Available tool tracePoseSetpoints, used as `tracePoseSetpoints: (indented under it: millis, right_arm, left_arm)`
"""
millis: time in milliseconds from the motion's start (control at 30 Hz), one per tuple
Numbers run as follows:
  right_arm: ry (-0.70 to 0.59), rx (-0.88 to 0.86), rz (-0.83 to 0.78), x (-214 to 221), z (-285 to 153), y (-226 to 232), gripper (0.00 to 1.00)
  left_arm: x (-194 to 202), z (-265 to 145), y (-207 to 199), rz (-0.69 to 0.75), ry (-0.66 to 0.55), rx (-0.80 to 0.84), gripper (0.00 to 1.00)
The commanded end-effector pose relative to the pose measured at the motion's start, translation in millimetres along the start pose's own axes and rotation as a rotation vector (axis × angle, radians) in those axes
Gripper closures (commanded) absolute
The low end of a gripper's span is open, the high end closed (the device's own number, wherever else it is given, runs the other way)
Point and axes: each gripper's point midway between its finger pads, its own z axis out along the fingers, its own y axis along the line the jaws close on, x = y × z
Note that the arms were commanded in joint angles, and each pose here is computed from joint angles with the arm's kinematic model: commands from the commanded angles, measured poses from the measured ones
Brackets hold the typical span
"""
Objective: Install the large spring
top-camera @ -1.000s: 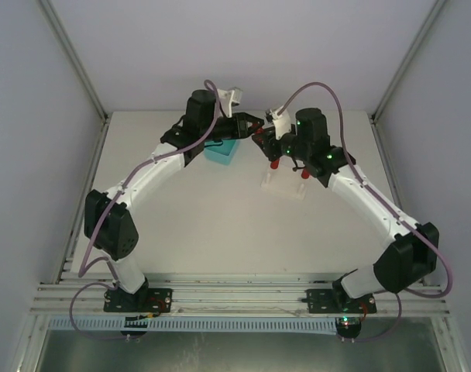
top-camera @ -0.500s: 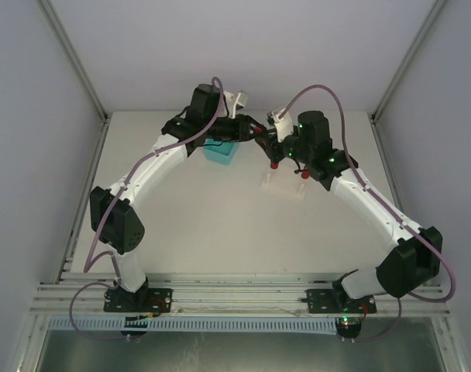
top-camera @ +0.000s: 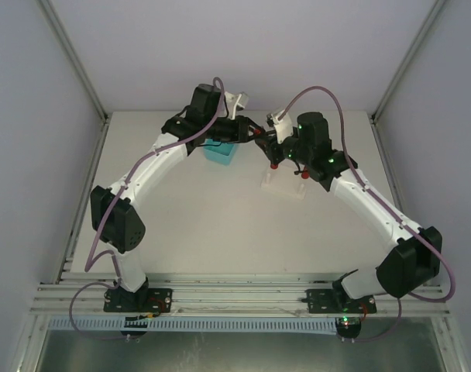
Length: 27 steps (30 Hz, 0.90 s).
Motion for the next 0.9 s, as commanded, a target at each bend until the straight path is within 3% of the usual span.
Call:
tracePoseSetpoints:
  millis: [0,200,233,333,533,800,867]
  right_arm:
    - [-0.04,-0.029,-0.034,-6,-6,9,1.0]
    - [-0.012,-0.048,-0.034,3,-6,14,1.0]
    - [-0.005,-0.045,-0.032,6,-6,14,0.96]
    - [0.011,-0.03,-0.021,12,-7,12,0.78]
    - [0.05,0.035,0.017,26,-18,4,0.3]
    - [0.119,0.181,0.125,62,-63,-8,0.01]
    - [0.138,0.25,0.172,70,-82,-15,0.01]
  left_arm:
    - [-11,0,-11,0.002,-0.015,0.049,0.68]
    - [-16,1,-12,0.016,-0.03,0.061,0.91]
    - [-17,0,-12,0.022,-0.037,0.061,0.93]
    - [-22,0,-11,0.048,-0.06,0.05,1.0]
    - [-30,1,0,0.114,-0.133,-0.002,1.0]
    - [-19,20,33,0.332,-0.177,-0.184,1.0]
    - [-9,29,40,0.417,-0.177,-0.232,1.0]
